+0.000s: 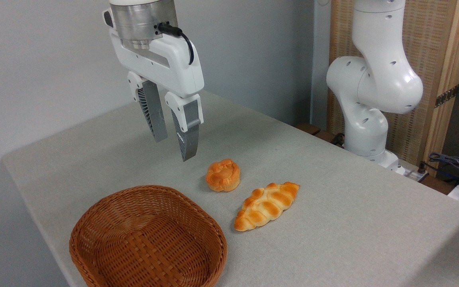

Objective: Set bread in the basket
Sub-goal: 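Lower the open gripper onto the round bread roll and close it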

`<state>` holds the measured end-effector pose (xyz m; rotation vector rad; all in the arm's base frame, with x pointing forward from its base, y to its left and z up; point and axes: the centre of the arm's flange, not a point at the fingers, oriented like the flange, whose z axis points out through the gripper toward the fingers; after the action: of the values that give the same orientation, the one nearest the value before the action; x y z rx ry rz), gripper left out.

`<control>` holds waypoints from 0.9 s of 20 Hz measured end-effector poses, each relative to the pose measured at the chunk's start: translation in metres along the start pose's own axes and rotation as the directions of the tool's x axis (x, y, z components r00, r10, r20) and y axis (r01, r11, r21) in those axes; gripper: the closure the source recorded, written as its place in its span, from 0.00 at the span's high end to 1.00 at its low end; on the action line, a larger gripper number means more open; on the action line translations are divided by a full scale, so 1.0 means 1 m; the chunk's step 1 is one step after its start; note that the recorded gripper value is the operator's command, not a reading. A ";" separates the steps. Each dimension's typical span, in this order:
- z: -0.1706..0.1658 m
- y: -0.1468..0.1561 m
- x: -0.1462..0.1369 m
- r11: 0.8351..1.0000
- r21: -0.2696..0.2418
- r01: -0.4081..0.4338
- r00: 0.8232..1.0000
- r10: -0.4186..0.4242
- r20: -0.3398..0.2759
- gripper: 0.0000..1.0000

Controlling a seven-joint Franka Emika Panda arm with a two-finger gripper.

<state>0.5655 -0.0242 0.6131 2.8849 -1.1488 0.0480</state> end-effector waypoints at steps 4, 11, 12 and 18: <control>0.003 0.003 -0.005 1.000 -0.009 0.001 1.000 -0.001 0.010 1.00; 0.004 0.008 -0.010 1.000 -0.013 0.002 1.000 -0.002 0.014 1.00; 0.006 0.009 -0.011 1.000 -0.017 0.001 1.000 -0.001 0.019 1.00; 0.038 0.046 -0.029 0.999 -0.036 -0.028 0.999 0.029 0.039 1.00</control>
<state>0.5133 -0.0392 0.5749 2.8516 -1.1853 -0.0288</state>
